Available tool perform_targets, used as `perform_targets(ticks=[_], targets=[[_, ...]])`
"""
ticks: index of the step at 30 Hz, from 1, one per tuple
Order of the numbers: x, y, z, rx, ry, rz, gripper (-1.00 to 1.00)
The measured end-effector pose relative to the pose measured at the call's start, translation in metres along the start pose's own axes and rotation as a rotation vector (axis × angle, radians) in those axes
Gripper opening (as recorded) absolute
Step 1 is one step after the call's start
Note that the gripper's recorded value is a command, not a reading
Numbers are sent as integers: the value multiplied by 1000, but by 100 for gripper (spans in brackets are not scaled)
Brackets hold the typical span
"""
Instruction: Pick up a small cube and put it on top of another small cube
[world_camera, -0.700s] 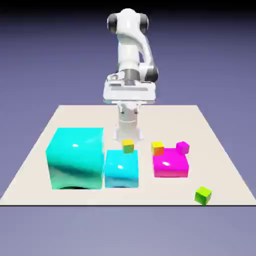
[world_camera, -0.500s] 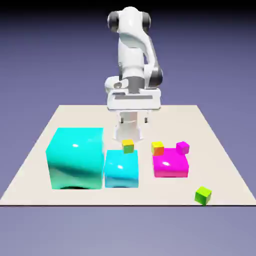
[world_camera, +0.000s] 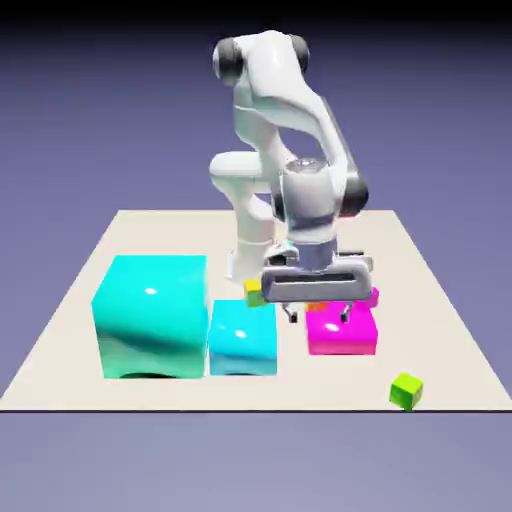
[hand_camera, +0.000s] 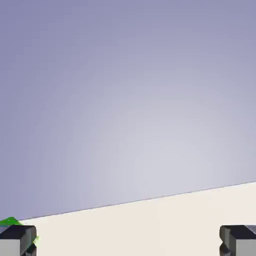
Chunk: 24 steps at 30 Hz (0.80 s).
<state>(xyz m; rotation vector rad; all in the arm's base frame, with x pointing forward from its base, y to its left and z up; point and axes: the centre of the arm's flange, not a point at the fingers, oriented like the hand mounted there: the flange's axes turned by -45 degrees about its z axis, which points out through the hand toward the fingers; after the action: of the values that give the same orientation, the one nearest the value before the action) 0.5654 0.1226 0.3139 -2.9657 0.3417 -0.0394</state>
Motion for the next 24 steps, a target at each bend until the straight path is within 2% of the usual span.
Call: perform_targets(ticks=[13, 24], targets=[[24, -64, 119, 71, -492, 223, 0], [32, -86, 198, 139, -931, 411, 0]])
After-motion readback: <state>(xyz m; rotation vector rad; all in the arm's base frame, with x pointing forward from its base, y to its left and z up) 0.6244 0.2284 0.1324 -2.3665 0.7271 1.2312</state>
